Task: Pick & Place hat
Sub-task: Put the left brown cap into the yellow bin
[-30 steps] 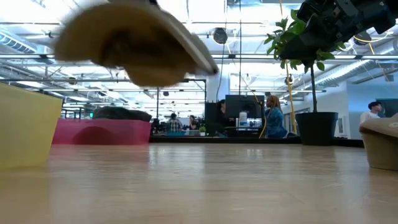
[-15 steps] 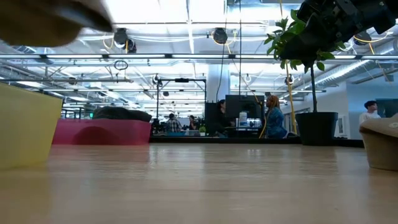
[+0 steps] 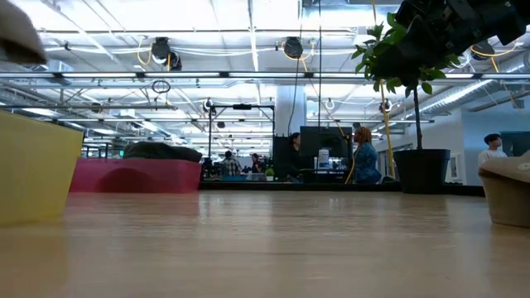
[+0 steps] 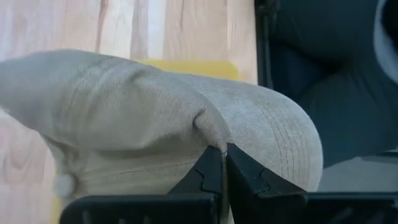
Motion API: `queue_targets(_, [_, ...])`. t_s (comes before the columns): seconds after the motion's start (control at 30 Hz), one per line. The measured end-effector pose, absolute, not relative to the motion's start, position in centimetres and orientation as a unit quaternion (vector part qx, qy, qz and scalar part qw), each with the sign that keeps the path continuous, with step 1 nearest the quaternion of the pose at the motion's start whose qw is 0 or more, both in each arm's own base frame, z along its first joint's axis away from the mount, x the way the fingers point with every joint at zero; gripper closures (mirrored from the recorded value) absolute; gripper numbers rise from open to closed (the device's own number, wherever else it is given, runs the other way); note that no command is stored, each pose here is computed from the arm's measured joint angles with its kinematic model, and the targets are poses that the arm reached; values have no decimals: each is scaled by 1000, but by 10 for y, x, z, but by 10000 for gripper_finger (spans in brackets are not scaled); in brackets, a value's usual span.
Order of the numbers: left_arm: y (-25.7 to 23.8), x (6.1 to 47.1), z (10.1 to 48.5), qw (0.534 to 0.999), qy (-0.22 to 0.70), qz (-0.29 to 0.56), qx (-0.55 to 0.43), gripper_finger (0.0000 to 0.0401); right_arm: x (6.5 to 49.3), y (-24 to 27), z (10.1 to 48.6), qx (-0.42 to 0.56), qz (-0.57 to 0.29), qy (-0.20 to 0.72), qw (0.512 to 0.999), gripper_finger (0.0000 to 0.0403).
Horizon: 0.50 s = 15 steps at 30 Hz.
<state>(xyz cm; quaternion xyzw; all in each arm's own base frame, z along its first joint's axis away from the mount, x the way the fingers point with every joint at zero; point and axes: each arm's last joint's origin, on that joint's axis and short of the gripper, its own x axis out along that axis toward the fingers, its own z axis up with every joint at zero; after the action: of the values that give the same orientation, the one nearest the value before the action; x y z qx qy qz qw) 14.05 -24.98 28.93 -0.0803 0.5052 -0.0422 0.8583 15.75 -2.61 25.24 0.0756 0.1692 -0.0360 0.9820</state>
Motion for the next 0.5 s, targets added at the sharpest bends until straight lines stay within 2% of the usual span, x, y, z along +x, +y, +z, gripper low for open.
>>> queue_targets(0.5, [-240, 125, 224, 833, 551, -30, -45, 392, 159, -27, 256, 61, -35, 149, 986, 261])
